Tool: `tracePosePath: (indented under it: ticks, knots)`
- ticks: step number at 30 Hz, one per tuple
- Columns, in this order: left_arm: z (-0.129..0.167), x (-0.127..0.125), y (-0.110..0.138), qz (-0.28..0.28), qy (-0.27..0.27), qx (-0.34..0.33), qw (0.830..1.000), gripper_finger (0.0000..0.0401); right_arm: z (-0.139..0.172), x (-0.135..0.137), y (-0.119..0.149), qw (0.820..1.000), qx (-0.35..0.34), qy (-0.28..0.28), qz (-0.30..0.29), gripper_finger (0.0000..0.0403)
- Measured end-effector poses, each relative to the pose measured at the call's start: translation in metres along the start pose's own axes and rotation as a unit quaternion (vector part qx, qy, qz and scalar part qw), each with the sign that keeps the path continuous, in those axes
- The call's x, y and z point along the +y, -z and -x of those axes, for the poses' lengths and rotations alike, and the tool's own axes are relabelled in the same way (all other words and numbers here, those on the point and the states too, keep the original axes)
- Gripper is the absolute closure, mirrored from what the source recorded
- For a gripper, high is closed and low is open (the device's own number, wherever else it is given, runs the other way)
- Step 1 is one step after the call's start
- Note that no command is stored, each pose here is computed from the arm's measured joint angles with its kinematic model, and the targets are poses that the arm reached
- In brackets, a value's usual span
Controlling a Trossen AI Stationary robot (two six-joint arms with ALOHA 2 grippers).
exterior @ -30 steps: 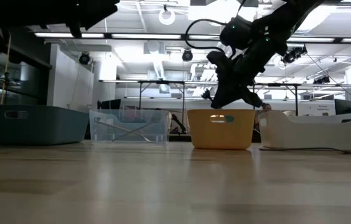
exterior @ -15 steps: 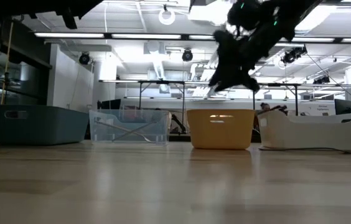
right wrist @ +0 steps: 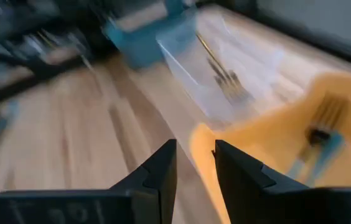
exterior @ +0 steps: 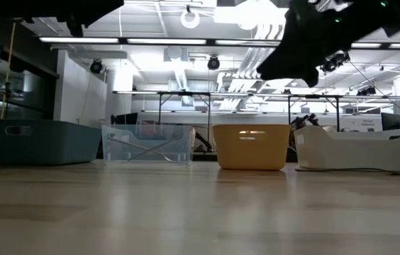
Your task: Sort silverware by color (type)
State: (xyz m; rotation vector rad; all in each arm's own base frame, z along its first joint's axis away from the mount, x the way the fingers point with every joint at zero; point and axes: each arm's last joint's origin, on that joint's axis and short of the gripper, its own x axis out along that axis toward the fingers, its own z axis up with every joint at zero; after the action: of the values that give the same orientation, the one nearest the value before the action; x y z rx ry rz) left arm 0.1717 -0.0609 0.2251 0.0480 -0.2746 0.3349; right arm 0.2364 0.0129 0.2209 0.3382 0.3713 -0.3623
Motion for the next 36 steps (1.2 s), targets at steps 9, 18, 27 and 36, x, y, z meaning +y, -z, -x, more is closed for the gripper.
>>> tracePosePath:
  ticks: [9,18,27,36]
  knots:
    - [-0.018,0.011,0.008,0.112,0.172,0.047,0.978,0.0247,0.006,0.007,0.016,0.975,-0.201,-0.087,0.039,0.0299]
    - [-0.050,0.007,0.017,0.105,0.195,0.172,0.960,0.0247,-0.004,0.021,0.004,0.967,-0.212,-0.117,0.086,0.0299]
    - [-0.048,0.000,0.013,0.076,0.233,0.163,0.956,0.0247,-0.018,0.023,0.016,0.971,-0.180,-0.116,0.106,0.0299]
    - [-0.049,0.001,0.014,0.070,0.213,0.163,0.961,0.0247,-0.016,0.025,0.013,0.965,-0.201,-0.118,0.117,0.0299]
